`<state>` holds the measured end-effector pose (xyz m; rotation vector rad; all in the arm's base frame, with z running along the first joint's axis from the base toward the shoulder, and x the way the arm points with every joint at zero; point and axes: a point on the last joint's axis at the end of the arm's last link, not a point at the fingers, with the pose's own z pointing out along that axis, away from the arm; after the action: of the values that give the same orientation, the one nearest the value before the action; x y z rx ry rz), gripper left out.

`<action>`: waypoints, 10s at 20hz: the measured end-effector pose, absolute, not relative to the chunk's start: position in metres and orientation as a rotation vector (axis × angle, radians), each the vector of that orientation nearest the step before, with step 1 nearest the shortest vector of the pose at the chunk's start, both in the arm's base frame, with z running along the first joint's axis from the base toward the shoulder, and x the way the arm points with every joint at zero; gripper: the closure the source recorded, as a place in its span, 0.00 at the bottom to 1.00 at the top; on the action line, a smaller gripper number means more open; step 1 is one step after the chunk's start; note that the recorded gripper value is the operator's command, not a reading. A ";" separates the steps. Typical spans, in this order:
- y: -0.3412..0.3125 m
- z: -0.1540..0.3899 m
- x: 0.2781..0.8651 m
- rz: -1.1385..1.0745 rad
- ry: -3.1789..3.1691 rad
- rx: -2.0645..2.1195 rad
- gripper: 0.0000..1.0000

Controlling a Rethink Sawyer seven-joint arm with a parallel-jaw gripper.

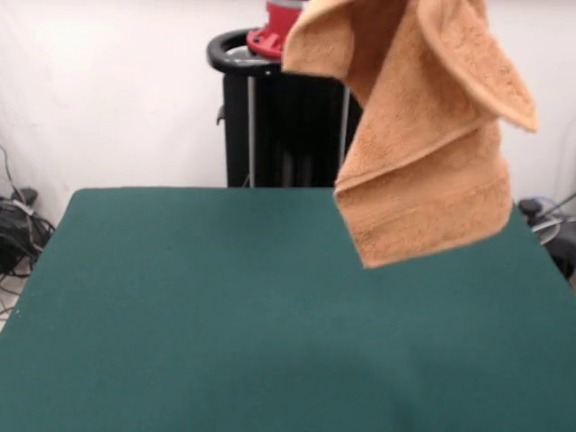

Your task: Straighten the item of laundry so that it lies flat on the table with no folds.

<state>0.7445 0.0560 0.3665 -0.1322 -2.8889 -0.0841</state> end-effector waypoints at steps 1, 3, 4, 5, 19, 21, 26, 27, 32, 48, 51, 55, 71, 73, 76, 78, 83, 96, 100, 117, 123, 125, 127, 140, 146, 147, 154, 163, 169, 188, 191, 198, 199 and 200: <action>0.049 0.363 0.747 -0.099 -2.888 -0.148 1.00; 0.011 0.341 0.753 -0.141 -2.863 -0.227 1.00; 0.003 0.336 0.754 -0.146 -2.855 -0.241 1.00; -0.004 0.331 0.754 -0.150 -2.847 -0.255 1.00; -0.112 0.239 0.751 -0.194 -2.798 -0.458 1.00; -0.114 0.232 0.752 -0.199 -2.807 -0.465 1.00; -0.114 0.215 0.751 -0.224 -2.827 -0.473 1.00; -0.113 0.210 0.749 -0.228 -2.828 -0.474 1.00; -0.102 0.196 0.737 -0.246 -2.832 -0.474 1.00; -0.189 0.159 0.724 -0.296 -2.804 -0.536 1.00; -0.202 0.151 0.726 -0.254 -2.801 -0.517 1.00; -0.200 0.161 0.730 -0.183 -2.773 -0.449 1.00; -0.069 0.302 0.794 0.649 -2.901 0.008 1.00; -0.071 0.311 0.801 0.681 -2.926 0.011 1.00; -0.080 0.315 0.808 0.721 -2.957 0.009 1.00; -0.092 0.313 0.813 0.758 -2.984 0.010 1.00; -0.127 0.299 0.823 0.816 -3.042 0.010 1.00; -0.229 0.239 0.802 0.804 -3.038 -0.012 1.00; -0.229 0.210 0.789 0.781 -3.065 0.032 1.00; -0.137 0.038 0.773 0.463 -3.298 0.272 1.00; -0.106 -0.011 0.768 0.350 -3.322 0.291 1.00; -0.099 -0.022 0.766 0.320 -3.324 0.290 1.00; -0.091 -0.034 0.764 0.290 -3.326 0.286 1.00; -0.080 -0.062 0.769 0.231 -3.468 0.149 1.00; -0.069 -0.054 0.758 0.178 -3.494 0.040 1.00; -0.065 -0.051 0.755 0.169 -3.491 0.027 1.00; -0.022 -0.037 0.734 0.194 -3.466 0.048 1.00; 0.054 -0.028 0.706 0.196 -3.550 0.009 1.00; 0.044 -0.037 0.693 0.179 -3.598 -0.081 1.00; -0.018 -0.054 0.691 0.197 -3.610 -0.257 0.00; -0.021 -0.054 0.691 0.199 -3.615 -0.263 0.00; -0.022 -0.055 0.690 0.199 -3.619 -0.266 0.00; -0.022 -0.055 0.690 0.199 -3.619 -0.266 0.00; -0.022 -0.055 0.690 0.199 -3.619 -0.266 0.00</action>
<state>0.6899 -0.0217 -0.0546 -0.2663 -3.6192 0.1993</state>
